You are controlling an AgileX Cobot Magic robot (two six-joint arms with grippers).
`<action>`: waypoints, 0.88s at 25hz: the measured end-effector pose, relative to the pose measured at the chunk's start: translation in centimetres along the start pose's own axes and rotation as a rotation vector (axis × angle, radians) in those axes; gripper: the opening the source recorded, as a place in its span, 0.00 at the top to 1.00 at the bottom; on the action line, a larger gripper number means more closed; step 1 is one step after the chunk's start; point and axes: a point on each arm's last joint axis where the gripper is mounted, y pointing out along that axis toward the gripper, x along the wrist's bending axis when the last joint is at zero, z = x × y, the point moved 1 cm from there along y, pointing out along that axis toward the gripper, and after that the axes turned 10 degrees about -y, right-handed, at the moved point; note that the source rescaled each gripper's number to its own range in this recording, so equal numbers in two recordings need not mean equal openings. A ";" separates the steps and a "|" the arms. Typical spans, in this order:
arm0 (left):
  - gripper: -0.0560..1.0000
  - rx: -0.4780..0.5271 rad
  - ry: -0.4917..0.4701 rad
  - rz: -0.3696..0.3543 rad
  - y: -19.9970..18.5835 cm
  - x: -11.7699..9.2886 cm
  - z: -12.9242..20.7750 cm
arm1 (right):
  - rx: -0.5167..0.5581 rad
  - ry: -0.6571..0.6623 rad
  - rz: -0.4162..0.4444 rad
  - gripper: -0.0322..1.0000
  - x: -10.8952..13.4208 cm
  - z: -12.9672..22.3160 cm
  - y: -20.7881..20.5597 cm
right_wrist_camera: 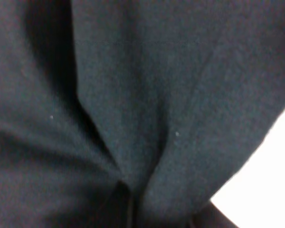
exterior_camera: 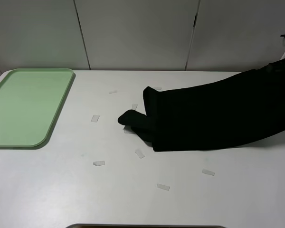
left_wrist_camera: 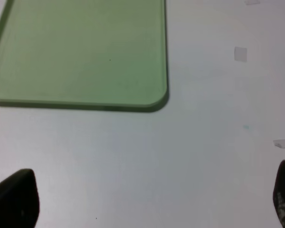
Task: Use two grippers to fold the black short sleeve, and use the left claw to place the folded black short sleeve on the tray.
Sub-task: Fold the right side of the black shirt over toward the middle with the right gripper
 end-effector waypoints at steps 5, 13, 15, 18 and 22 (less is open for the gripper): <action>0.02 0.000 0.000 0.000 0.0 0.0 0.0 | -0.035 -0.004 0.015 0.91 0.1 -0.4 -1.3; 0.02 0.000 0.000 0.000 0.0 0.0 0.0 | -0.036 -0.054 0.032 0.91 2.5 -1.5 -1.7; 0.02 0.000 0.000 0.001 0.0 0.0 0.0 | -0.034 -0.075 0.046 0.91 3.6 -1.9 -1.8; 0.02 0.000 0.000 0.001 0.0 0.0 0.0 | -0.025 -0.095 0.056 0.91 5.1 -2.3 -1.7; 0.02 0.000 0.000 0.001 0.0 0.0 0.0 | 0.035 -0.121 0.050 0.91 6.8 -1.8 -0.3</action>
